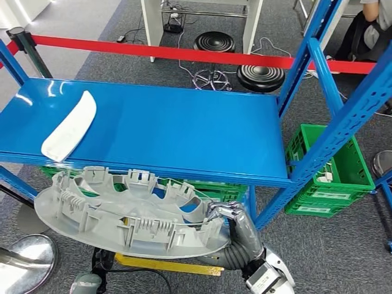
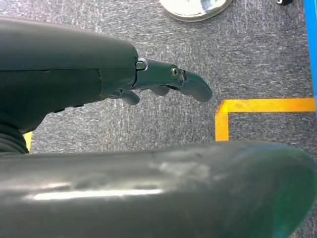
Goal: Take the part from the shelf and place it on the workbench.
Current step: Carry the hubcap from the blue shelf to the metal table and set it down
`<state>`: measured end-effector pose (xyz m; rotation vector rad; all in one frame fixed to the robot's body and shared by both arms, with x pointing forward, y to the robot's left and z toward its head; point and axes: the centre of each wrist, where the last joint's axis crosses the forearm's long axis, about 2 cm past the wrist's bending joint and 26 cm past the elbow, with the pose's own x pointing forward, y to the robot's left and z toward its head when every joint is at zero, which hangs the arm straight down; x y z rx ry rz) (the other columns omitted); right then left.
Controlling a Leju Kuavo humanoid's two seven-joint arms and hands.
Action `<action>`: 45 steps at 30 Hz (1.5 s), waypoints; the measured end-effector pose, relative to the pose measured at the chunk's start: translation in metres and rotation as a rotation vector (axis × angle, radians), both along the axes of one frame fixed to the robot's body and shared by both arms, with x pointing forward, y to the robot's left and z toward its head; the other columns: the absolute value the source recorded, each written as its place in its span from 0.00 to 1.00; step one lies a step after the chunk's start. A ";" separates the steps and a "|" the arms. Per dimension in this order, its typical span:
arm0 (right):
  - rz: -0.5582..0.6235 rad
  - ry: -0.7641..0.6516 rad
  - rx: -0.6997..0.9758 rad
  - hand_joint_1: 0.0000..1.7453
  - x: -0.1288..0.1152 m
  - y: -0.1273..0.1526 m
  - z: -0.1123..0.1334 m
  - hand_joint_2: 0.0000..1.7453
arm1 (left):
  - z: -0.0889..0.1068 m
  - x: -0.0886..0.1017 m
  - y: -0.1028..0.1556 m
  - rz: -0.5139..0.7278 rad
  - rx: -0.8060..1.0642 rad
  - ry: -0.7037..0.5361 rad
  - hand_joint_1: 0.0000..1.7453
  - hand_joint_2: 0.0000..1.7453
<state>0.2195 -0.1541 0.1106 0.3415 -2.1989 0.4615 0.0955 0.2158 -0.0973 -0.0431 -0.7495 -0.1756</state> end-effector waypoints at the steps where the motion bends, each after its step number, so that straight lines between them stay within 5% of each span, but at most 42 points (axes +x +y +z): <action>1: 0.000 -0.002 0.000 1.00 0.000 0.000 0.000 1.00 | 0.000 0.000 0.000 -0.001 0.000 -0.001 0.00 0.00; 45: -0.003 0.001 0.001 1.00 0.000 -0.001 0.000 1.00 | 0.000 0.001 0.001 -0.005 0.006 -0.013 0.00 0.00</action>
